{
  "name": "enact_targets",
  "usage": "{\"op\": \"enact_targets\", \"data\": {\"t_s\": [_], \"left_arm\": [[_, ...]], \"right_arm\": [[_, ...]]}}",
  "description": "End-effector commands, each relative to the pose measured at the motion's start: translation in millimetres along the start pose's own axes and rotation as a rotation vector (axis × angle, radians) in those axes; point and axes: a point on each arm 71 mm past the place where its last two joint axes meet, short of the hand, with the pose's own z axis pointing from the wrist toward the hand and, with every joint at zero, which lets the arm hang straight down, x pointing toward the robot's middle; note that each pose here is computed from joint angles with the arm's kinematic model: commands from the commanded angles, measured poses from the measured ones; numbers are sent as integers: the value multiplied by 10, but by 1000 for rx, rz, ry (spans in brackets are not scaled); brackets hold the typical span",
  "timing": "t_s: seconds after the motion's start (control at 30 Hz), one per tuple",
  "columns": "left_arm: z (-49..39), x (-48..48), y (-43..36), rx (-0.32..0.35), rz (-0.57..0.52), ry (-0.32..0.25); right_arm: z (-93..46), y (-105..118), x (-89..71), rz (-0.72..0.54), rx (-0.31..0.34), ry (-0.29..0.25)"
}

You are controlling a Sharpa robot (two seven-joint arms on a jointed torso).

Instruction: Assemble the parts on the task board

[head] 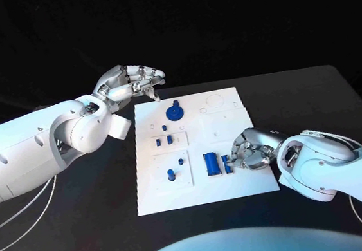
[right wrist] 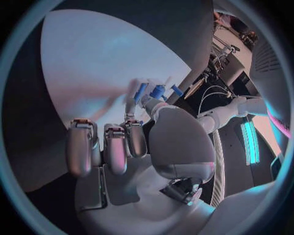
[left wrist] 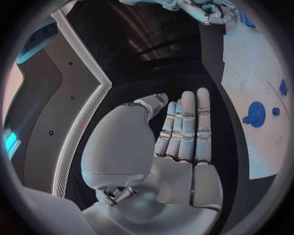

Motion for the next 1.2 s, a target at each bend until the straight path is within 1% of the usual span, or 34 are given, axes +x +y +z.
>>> {"op": "enact_targets", "data": {"t_s": [0.03,0.1,0.2,0.3,0.37,0.47,0.6,0.7,0.8,0.93,1.03,1.07,1.1,1.2], "left_arm": [[4,-4,-9,14,-2,8],[3,-19,-6,16,-2,2],[8,-49,8,18,-6,-12],[16,-68,37,20,-14,-25],[18,-77,72,19,-21,-33],[11,-92,136,16,-30,-44],[20,-111,196,27,-48,-67],[41,-131,252,38,-75,-89],[56,-151,340,45,-104,-118],[51,-168,488,50,-135,-191],[53,-171,588,50,-151,-243],[62,-165,641,49,-158,-261],[58,-122,614,-6,-119,-163],[59,-109,613,-5,-118,-170]], "right_arm": [[-2,74,-112,148,-121,-83],[5,81,-150,196,-155,-98],[53,50,-244,299,-207,-128],[134,-41,-342,406,-225,-157],[207,-137,-409,488,-215,-177],[342,-315,-515,650,-177,-213],[479,-501,-638,810,-144,-263],[555,-612,-715,897,-128,-298],[624,-693,-784,975,-126,-321],[708,-732,-839,1029,-149,-323],[752,-735,-857,1033,-168,-314],[765,-737,-864,1030,-175,-310],[746,-763,-849,944,-104,-339],[738,-740,-849,950,-107,-347]]}}
